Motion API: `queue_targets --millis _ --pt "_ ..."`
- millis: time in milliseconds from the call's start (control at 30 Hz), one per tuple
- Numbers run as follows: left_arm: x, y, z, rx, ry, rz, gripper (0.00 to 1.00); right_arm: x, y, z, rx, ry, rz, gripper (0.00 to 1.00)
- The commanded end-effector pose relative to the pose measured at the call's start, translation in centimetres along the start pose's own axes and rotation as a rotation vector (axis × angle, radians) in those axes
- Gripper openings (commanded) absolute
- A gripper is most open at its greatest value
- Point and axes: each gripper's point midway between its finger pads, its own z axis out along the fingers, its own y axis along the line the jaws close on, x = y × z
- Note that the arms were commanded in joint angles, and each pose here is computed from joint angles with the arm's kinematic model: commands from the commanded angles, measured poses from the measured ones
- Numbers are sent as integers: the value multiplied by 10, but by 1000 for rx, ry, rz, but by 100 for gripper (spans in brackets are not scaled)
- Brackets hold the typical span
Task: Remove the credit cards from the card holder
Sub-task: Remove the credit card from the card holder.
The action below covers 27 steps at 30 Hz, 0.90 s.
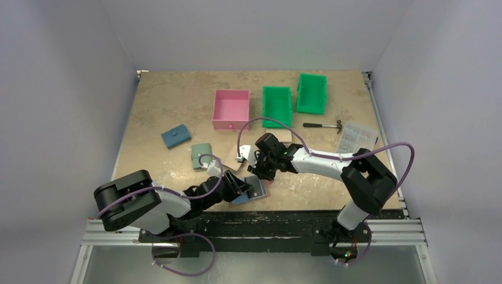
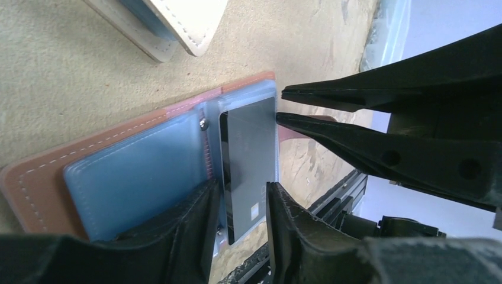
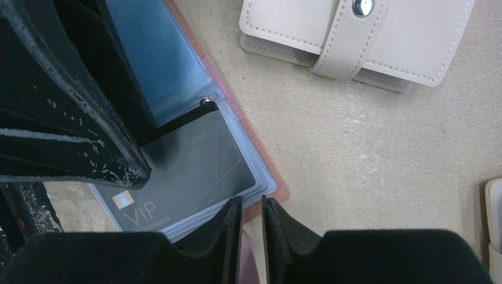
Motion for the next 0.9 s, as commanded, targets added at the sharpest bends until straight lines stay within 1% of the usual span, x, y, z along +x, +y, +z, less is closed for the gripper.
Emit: queue_targets --millis 0,167,333,433,467,533,567,700,800,867 --pt "9 39 -3 -118 40 73 41 -11 6 3 -16 -7 -37 27" --pt "15 40 -2 -106 69 99 42 -16 20 6 -89 -20 -22 27" --pt "16 45 -3 -106 70 92 39 -15 27 9 -130 -10 -6 27" --pt "13 49 -6 -108 54 82 29 -13 27 10 -132 -3 -1 28" --pt "12 51 -7 -112 48 82 24 -13 26 11 -130 0 -1 28" --pt "10 55 -9 -120 38 83 3 -12 27 13 -134 6 2 28" --pt "9 58 -10 -126 34 84 0 -12 26 14 -135 8 9 28" --pt "7 62 -15 -121 27 102 0 -2 21 19 -114 47 28 31" --pt "5 51 -23 -42 21 153 0 6 18 18 -117 85 52 34" --pt "4 46 -30 15 23 223 0 1 15 11 -150 63 64 37"
